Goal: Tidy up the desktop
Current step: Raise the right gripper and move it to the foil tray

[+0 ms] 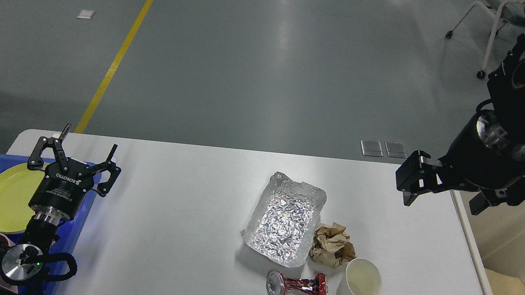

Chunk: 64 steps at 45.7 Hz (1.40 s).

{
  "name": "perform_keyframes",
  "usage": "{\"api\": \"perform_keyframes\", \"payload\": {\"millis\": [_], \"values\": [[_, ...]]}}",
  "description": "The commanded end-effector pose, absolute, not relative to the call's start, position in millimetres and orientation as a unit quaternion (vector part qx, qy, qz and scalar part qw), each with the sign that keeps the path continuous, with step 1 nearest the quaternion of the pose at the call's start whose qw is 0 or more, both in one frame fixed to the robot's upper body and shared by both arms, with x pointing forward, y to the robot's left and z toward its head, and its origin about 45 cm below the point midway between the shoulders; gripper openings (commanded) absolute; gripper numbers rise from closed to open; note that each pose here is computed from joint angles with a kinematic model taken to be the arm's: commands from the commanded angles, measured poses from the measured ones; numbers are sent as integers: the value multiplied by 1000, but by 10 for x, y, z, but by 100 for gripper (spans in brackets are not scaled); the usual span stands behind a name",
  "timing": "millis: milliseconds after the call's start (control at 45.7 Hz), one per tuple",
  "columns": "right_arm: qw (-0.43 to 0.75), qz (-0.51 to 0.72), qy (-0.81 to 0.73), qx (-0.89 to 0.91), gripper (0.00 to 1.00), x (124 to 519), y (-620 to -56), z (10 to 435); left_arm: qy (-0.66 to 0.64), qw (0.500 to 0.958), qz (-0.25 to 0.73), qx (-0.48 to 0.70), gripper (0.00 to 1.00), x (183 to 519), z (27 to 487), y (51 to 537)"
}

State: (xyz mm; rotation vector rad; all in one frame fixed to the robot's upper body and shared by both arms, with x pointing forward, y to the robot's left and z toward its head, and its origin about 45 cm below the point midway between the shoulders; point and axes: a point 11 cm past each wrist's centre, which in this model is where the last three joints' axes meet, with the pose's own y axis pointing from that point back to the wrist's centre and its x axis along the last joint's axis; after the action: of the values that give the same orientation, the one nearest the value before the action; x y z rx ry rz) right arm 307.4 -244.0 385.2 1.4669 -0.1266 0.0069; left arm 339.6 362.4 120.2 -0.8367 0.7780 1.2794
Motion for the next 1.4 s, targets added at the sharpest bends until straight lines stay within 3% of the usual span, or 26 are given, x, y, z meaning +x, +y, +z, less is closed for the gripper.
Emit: {"api": "perform_keyframes", "payload": {"millis": [0, 569, 832, 1072, 1379], "values": [[740, -7, -49, 670, 100, 3039, -2450, 3782, 343, 654, 564, -369, 97, 3397, 1203, 3624], [731, -22, -52, 680, 100, 3042, -2458, 3143, 343, 654, 564, -369, 96, 3397, 1203, 3624], [690, 16, -69, 720, 100, 3237, -2086, 2939, 343, 654, 564, -369, 96, 3397, 1203, 3624], [648, 28, -86, 757, 100, 3503, -1659, 2356, 343, 654, 564, -369, 96, 3397, 1203, 3624], [630, 2, -79, 773, 100, 3512, -1269, 1666, 343, 654, 564, -369, 96, 3397, 1203, 3624]]}}
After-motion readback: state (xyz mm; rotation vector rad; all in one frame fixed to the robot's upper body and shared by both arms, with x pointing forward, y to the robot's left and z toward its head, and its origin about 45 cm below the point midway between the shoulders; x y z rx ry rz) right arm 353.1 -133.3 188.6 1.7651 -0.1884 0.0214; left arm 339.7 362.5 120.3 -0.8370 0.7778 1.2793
